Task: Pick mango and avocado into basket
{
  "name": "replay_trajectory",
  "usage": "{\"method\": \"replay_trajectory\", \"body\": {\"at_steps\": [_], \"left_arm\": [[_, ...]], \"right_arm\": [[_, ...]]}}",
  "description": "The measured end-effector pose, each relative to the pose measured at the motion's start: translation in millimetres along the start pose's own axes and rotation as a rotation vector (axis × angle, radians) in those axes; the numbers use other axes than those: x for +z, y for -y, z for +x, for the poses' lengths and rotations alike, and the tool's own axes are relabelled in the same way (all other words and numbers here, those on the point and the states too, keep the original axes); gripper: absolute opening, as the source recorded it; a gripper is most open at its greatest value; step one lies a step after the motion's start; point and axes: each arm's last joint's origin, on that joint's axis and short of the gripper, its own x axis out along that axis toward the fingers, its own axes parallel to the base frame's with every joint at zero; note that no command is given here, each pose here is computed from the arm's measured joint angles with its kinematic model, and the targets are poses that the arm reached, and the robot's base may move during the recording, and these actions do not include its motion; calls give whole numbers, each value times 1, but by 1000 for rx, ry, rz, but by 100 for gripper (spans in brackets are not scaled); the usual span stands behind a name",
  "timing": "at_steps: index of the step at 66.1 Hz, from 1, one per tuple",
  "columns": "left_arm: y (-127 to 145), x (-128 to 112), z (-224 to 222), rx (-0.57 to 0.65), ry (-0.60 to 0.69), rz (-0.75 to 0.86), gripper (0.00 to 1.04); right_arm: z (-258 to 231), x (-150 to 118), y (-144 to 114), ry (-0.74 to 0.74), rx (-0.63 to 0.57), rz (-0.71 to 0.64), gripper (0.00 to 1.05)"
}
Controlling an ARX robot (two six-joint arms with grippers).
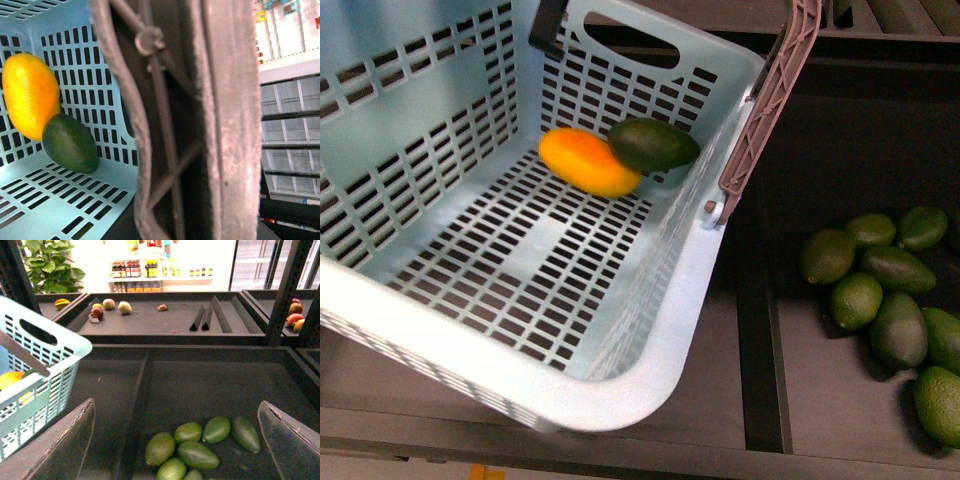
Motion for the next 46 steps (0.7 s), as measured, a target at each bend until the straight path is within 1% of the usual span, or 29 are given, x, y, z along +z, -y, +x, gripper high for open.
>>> {"method": "replay_trajectory", "body": {"at_steps": [5,11,19,24,35,46], "left_arm": [[-5,1,17,16,-5,-49,14],[-11,2,40,30,-9,-144,14],[-16,6,67,42,-7,-220,14],[-23,8,82,58,-7,-232,14],[-56,5,115,132,-17,-239,14],[-57,3,117,95,-24,-273,14]], "right_arm": [[0,0,0,0,0,0,96],[0,0,0,0,0,0,96],[0,0,0,0,0,0,96],[0,0,0,0,0,0,96],[0,0,0,0,0,0,96],[0,0,0,0,0,0,96]]}}
